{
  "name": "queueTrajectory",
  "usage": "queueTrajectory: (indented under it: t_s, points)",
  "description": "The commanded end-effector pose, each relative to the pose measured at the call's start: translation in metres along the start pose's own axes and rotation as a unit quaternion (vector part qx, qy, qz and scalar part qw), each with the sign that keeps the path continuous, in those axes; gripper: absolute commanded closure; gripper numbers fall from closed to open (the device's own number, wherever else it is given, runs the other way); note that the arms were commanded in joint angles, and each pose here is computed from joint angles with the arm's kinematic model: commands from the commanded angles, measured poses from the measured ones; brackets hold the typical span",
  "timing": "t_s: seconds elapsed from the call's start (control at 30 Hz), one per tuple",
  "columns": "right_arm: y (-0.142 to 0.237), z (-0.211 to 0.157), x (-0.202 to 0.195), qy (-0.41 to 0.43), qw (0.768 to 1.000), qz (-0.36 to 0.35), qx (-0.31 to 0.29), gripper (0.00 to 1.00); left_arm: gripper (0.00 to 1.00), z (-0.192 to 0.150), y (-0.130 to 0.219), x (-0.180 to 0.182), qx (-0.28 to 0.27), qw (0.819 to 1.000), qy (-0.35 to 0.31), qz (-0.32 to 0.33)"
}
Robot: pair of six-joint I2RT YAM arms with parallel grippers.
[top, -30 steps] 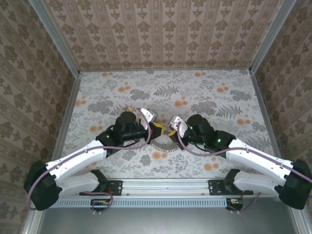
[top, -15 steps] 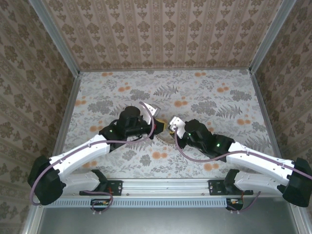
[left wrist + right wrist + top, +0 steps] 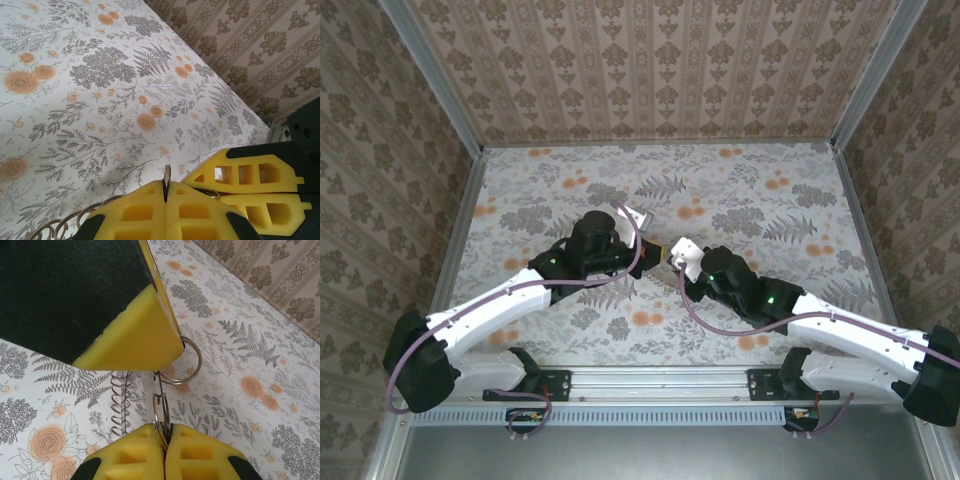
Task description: Put the keys on the keyring
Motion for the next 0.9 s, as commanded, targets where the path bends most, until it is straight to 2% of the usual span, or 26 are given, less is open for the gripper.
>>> queueTrajectory:
  t_s: [0.0,0.17,0.3,0.47,0.6,0.7,0.87]
  points:
    - [0.011,0.024,-0.017,-0.027,0.998,-0.027,-0.050,1.00,1.00,-0.012,0.001,0.007,0.027,0.999,0.002,0.020]
    - [0.008,0.024,0.000,-0.056,0.996,0.025,-0.065,1.00,1.00,-0.006,0.009,-0.008,-0.004,0.998,-0.064,-0.020]
    - [0.021,0.028,0.008,-0.023,0.992,0.086,-0.094,0.75,1.00,-0.009,0.017,-0.019,-0.014,0.991,-0.121,-0.056]
    - [0.059,0.030,0.008,0.016,0.972,0.206,-0.116,0.55,1.00,-0.021,0.029,-0.028,-0.016,0.974,-0.206,-0.095]
    - [0.073,0.033,0.001,0.050,0.964,0.236,-0.112,0.54,1.00,-0.026,0.039,-0.039,-0.019,0.960,-0.249,-0.128]
    - [0.063,0.042,0.000,0.069,0.956,0.258,-0.122,0.61,1.00,-0.028,0.043,-0.050,-0.015,0.950,-0.270,-0.159]
    - [0.050,0.056,0.002,0.093,0.942,0.294,-0.132,0.65,1.00,-0.033,0.045,-0.056,-0.008,0.939,-0.289,-0.186]
Point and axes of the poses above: each hand's point on the last joint's axis, 136 mm out from that joint toward the fingers, its own y axis back along the fingers, its own x axis along the line the jaws close on, z = x × y, the point moved 2 cm from there along y, back along the fingers, and after that the axes turned 11 degrees about y, right-handed, at the moved point
